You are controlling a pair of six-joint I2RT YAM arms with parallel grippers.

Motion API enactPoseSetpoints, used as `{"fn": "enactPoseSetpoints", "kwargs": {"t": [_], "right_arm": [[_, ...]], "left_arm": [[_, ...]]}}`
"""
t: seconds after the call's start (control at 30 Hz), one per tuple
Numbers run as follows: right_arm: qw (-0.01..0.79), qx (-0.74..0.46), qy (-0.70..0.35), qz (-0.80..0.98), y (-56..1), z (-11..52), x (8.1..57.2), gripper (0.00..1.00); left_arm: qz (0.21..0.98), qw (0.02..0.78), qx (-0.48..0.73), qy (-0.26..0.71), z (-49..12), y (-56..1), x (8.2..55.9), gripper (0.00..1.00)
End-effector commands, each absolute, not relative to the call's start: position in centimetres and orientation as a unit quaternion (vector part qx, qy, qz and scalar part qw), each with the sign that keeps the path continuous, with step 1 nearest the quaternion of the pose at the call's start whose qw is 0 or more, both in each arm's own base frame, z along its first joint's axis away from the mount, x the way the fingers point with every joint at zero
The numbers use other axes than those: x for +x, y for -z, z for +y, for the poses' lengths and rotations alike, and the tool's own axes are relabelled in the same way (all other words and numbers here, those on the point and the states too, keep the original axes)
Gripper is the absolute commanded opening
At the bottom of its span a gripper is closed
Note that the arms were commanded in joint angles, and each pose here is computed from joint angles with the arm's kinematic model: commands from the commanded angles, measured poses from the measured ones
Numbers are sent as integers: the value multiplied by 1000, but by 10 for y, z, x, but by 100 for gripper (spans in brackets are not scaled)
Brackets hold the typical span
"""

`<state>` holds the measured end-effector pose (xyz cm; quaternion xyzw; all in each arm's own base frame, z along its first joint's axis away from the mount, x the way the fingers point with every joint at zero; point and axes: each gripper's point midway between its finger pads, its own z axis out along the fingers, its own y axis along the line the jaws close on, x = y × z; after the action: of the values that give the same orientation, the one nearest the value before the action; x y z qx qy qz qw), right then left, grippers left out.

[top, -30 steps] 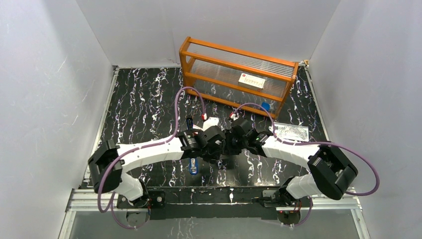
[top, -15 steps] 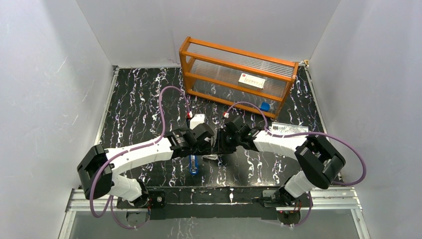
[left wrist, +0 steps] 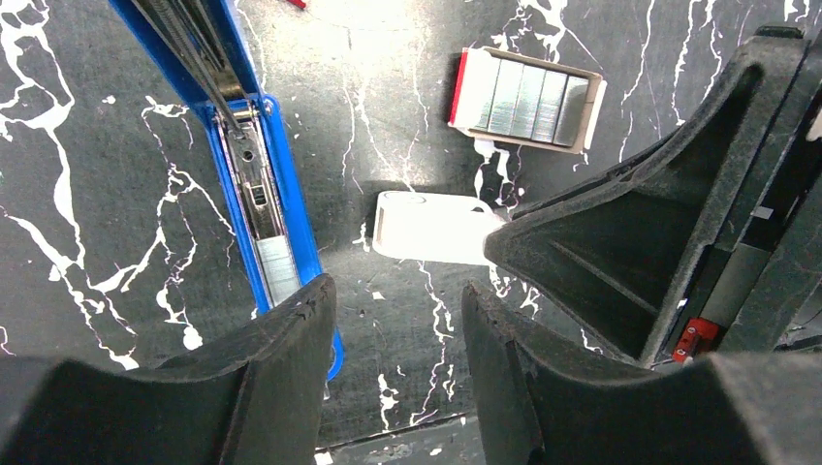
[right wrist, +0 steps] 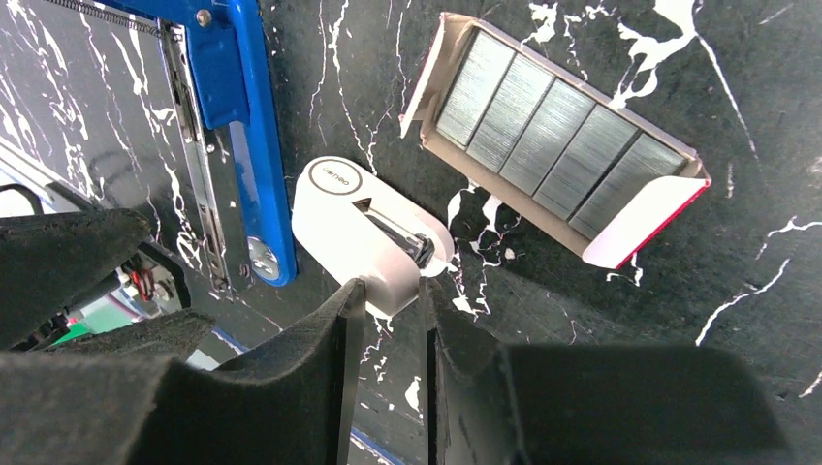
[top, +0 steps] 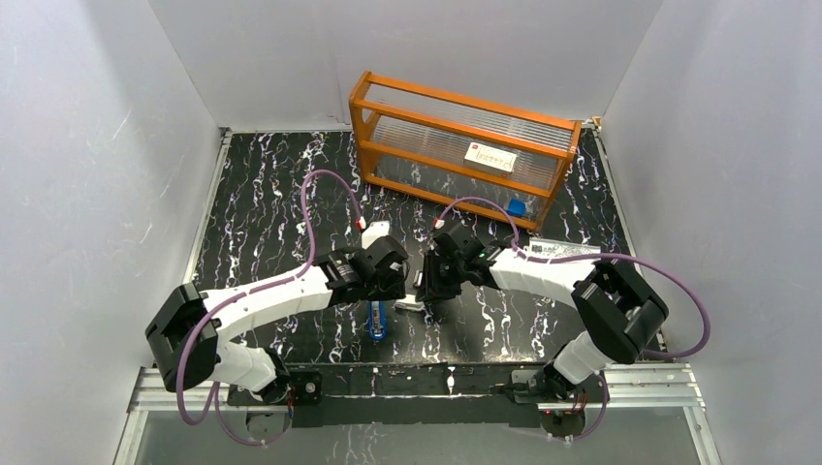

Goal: Load the staples into the stapler

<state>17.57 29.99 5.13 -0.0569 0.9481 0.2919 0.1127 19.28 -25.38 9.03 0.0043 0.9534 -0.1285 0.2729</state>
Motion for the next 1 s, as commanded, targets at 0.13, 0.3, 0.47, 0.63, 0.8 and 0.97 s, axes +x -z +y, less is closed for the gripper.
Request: {"fn": "enactPoseSetpoints", "kwargs": {"t": [0.13, 0.3, 0.47, 0.63, 0.8, 0.97], "right_arm": [[88, -59, -253, 962, -34, 289, 169, 30], [66, -60, -240, 967, -21, 286, 161, 27], [53, -59, -220, 972, -11, 281, 157, 26], [39, -63, -186, 980, 1, 277, 155, 25], [25, -73, -149, 986, 10, 276, 150, 20], [25, -87, -113, 989, 13, 275, 151, 19]], "left_arm": [[952, 276, -6, 135, -247, -93, 195, 49], [952, 275, -7, 133, -245, -91, 196, 49], [953, 273, -11, 132, -242, -89, 196, 49], [954, 270, -15, 130, -239, -86, 197, 49], [955, 264, -20, 132, -236, -83, 196, 49], [955, 262, -25, 135, -234, -82, 196, 49]]}}
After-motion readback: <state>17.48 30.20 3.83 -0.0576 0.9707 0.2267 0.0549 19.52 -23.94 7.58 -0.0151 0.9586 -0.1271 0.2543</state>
